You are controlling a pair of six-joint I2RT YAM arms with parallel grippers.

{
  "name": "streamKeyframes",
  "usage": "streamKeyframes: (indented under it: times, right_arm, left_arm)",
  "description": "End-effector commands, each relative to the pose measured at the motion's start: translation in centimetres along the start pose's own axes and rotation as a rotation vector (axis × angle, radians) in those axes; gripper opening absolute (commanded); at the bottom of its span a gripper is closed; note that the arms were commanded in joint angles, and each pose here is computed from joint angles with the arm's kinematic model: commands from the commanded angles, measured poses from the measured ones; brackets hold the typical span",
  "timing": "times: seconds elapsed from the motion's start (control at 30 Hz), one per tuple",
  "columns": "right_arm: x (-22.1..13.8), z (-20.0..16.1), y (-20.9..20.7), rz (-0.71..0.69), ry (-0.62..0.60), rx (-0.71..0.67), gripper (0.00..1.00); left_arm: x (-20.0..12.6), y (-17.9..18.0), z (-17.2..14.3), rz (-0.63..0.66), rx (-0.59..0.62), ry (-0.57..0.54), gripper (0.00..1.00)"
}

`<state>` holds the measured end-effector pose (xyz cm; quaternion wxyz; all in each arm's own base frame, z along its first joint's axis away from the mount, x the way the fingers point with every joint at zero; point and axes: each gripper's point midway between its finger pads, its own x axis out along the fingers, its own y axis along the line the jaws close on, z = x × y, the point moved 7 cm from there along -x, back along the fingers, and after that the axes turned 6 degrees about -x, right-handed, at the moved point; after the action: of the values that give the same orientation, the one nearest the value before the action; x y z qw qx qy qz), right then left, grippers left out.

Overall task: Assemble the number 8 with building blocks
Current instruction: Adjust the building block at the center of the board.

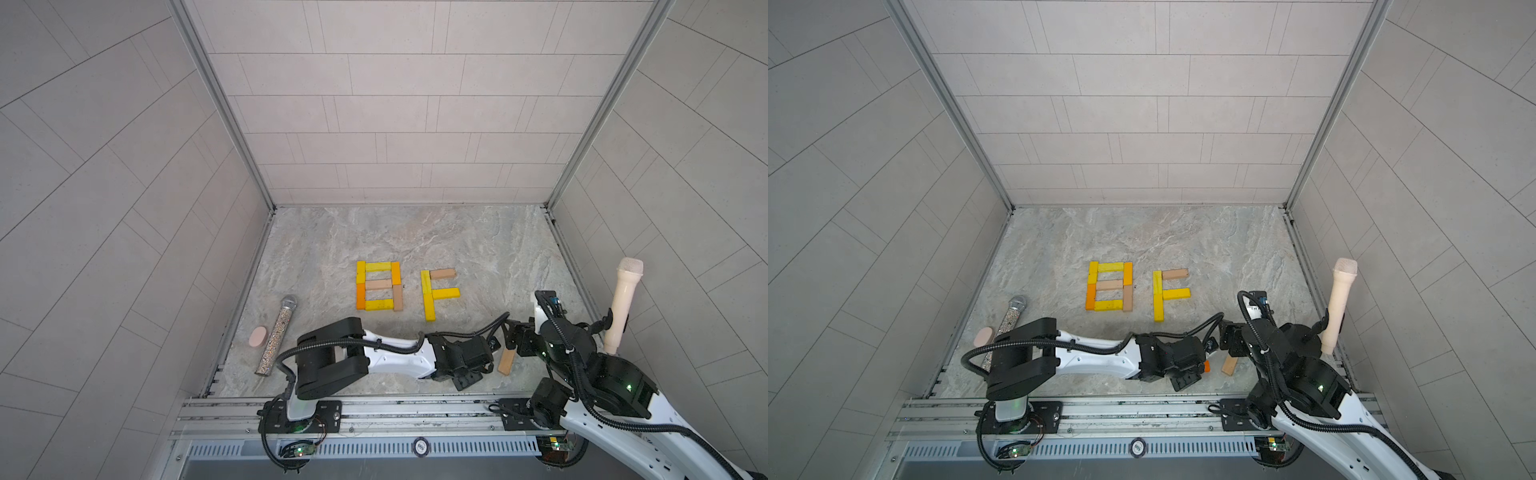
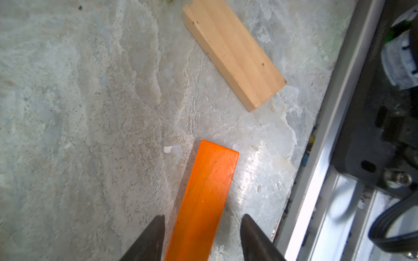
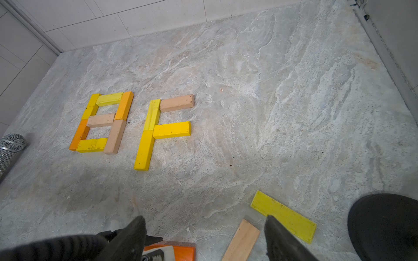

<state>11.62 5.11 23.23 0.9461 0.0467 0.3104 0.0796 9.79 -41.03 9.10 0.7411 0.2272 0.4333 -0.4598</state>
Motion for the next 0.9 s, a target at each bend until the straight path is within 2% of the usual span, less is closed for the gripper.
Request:
streamKeyframes:
  times: [0.0,0.27,0.43,0.87]
  right_arm:
    - [-0.1,0.0,-0.3,-0.019,-0.002,0.012,0.83]
    - [-0.3,0.0,-0.4,-0.018,-0.012,0.026,0.83]
    - [-0.2,0.0,-0.5,-0.023,-0.015,0.027,0.83]
    - [-0.4,-0.1,-0.6,-0.017,-0.025,0.036,0.83]
  left_arm:
    - [1.0,-0.3,-0.9,-0.014,-0.007,0.028,0.57]
    - [1.5,-0.1,-1.4,-0.003,-0.024,0.050,0.52]
    - [1.8,0.6,-1.7,0.052,-0.066,0.052,0.44]
    - [0.2,2.6,-2.0,0.183,-0.262,-0.006,0.25]
